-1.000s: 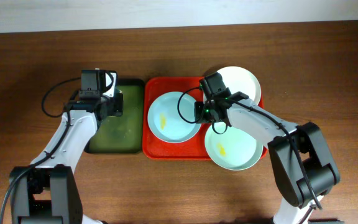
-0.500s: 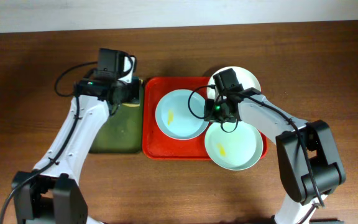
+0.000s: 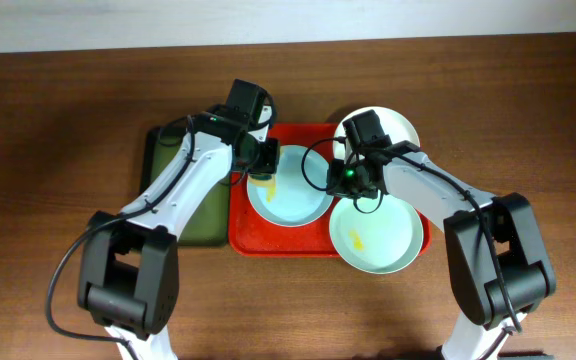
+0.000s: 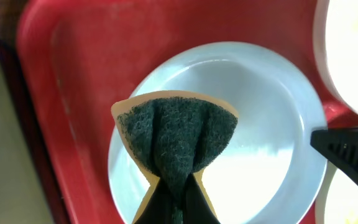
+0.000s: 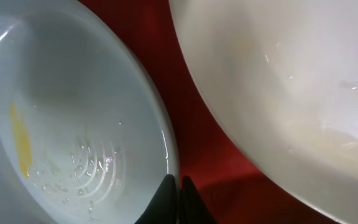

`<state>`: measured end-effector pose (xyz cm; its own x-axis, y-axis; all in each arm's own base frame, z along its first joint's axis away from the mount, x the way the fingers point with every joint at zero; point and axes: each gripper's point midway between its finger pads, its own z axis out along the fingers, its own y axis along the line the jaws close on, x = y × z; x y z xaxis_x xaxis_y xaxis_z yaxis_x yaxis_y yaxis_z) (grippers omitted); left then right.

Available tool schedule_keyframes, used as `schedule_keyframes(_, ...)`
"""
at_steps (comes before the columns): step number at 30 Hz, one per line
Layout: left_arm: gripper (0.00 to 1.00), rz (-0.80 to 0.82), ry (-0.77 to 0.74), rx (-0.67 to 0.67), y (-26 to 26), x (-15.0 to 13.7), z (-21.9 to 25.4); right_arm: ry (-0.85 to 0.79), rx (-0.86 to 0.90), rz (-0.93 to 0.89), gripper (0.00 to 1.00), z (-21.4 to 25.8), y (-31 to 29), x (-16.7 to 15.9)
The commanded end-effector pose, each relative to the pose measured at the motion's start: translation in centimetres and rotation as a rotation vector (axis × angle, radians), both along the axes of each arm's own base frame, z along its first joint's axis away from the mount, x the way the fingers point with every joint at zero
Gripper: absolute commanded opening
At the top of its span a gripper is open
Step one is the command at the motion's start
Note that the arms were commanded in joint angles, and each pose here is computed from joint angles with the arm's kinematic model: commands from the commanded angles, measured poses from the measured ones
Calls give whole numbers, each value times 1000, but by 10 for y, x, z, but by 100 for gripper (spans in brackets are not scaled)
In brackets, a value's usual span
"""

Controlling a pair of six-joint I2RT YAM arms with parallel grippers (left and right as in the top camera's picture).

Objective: Clean dirty plates on tray and stack at the side
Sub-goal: 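Scrub the light-blue plate with the sponge held in the left gripper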

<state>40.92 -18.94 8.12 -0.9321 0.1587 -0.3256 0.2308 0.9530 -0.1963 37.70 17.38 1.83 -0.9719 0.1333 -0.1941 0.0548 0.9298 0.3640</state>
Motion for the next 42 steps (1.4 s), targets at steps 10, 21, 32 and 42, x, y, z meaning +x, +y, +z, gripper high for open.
schedule_keyframes(10,0,9,119,55,-4,-1,-68,16,11,-4,4,-3,1,-3)
schedule_keyframes(21,0,-62,278,65,-40,-46,-111,41,15,26,4,-5,11,-13)
schedule_keyframes(32,0,59,27,99,-12,-6,-15,36,14,33,4,-4,14,-13)
schedule_keyframes(42,0,90,78,144,2,-23,-43,106,57,-156,4,-5,14,-13)
